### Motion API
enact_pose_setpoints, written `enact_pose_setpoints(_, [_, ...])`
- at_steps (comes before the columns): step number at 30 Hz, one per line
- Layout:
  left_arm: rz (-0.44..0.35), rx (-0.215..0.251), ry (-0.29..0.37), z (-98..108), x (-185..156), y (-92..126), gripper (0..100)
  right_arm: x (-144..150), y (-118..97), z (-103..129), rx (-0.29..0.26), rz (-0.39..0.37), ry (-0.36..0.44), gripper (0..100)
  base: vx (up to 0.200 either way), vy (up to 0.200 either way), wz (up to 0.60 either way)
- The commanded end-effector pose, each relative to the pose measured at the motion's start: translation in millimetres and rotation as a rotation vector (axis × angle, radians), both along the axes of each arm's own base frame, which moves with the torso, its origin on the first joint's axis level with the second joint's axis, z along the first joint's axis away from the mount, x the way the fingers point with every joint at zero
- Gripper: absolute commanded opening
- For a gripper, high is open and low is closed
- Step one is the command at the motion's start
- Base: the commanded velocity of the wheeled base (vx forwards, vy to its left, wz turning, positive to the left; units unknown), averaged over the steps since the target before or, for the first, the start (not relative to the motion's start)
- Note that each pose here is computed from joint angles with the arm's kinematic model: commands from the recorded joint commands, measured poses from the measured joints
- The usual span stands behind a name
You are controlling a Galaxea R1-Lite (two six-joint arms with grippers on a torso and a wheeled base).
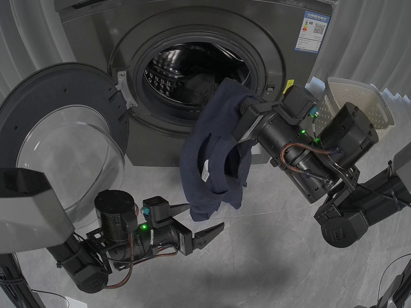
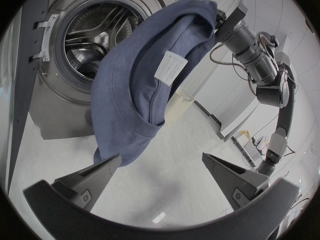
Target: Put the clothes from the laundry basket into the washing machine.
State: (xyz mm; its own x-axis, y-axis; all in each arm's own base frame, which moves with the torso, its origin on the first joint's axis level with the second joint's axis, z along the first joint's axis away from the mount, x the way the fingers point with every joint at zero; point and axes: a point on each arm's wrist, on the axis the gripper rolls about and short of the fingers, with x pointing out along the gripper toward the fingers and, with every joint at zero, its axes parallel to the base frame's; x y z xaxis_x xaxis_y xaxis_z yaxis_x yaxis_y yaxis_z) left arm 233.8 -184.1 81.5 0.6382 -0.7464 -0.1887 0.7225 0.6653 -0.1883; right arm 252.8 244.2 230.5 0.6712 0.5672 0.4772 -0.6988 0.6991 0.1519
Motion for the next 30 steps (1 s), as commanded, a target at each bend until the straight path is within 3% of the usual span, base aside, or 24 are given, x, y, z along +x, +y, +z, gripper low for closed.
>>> enact_pose_setpoints(1, [0.003, 0.026, 0.031, -19, 10, -7, 100, -1, 1, -1, 0.001, 0.006, 0.002, 0, 0.000, 0.000, 0.00])
enact_pose_setpoints(6, [0.012, -0.003, -0.013, -30, 26, -19, 100, -3, 4, -2, 0.000, 0.015, 0.008, 0, 0.000, 0.000, 0.00])
enact_pose_setpoints(14, [0.064, -0.006, -0.036, -41, 46, -29, 100, -4, 3, -3, 0.003, 0.020, 0.013, 0, 0.000, 0.000, 0.00])
enact_pose_setpoints(19, [0.177, -0.015, -0.096, -40, 64, -37, 100, -4, 3, -3, 0.003, 0.020, 0.013, 0, 0.000, 0.000, 0.00])
enact_pose_setpoints(24, [0.209, -0.030, -0.119, -35, 69, -38, 100, -4, 4, -3, 0.003, 0.021, 0.013, 0, 0.000, 0.000, 0.00])
enact_pose_setpoints(25, [0.212, -0.033, -0.122, -34, 69, -38, 0, -4, 4, -3, 0.003, 0.021, 0.013, 0, 0.000, 0.000, 0.00])
enact_pose_setpoints(30, [0.255, -0.043, -0.143, -30, 73, -39, 0, -5, 3, -2, 0.006, 0.022, 0.011, 0, 0.000, 0.000, 0.00])
